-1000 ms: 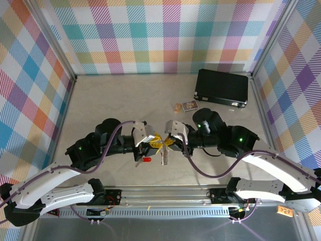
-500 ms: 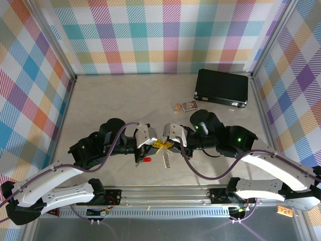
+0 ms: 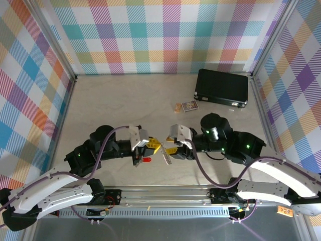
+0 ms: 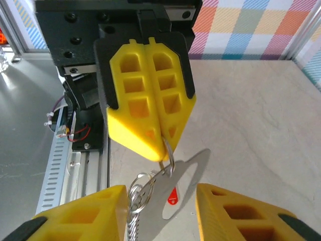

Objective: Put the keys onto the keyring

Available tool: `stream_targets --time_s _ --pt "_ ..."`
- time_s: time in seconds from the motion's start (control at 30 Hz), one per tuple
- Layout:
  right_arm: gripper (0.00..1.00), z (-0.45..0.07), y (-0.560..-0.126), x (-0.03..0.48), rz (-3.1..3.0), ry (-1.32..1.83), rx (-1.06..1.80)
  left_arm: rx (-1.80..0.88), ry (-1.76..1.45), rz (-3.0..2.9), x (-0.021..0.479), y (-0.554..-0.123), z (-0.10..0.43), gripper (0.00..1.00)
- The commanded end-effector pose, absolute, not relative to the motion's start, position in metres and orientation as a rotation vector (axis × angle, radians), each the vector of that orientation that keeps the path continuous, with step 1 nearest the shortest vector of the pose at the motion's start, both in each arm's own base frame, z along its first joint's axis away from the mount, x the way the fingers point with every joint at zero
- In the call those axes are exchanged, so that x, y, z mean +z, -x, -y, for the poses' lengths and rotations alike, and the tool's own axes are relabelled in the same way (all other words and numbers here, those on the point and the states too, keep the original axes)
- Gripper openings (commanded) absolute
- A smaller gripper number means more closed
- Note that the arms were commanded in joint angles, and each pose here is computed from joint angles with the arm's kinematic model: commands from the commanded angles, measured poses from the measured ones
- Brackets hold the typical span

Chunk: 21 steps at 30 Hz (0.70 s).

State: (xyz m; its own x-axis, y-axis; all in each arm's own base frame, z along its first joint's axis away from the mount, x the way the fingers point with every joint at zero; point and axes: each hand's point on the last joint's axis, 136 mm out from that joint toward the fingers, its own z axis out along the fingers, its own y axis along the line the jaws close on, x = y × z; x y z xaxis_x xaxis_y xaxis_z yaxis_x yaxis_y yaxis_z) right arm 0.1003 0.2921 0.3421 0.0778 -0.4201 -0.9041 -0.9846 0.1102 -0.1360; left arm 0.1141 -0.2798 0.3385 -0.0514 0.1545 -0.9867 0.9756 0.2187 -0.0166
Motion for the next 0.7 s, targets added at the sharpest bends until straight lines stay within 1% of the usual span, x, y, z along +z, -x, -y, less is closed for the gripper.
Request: stream_targets --time_s 0.0,0.1,0.17,0.2,0.37,0.47,0.67 --pt "0.37 -0.291 -0.103 0.366 -1.418 1.352 0.814 -1.052 -1.059 -1.293 0.375 -0.108 0.278 0.00" --pt "0.25 -0.288 -0.106 0.363 -1.419 1.323 0.796 -1.086 -1.066 -1.230 0.381 -0.100 0.277 0.00" --pt "0.20 -0.288 -0.107 0.363 -1.414 1.314 0.801 -1.114 -1.070 -1.184 0.386 -0.095 0.277 0.00" --pt "0.19 -0.288 -0.106 0.363 -1.410 1.310 0.806 -1.125 -1.066 -1.168 0.388 -0.093 0.277 0.00" --pt "0.22 -0.289 -0.100 0.366 -1.367 1.317 0.844 -1.175 -1.047 -1.103 0.397 -0.087 0.277 0.00" --pt "0.24 -0.291 -0.096 0.368 -1.341 1.330 0.867 -1.182 -1.048 -1.100 0.397 -0.088 0.279 0.00" --pt "0.25 -0.296 -0.086 0.368 -1.283 1.350 0.934 -1.190 -1.043 -1.104 0.394 -0.089 0.281 0.00"
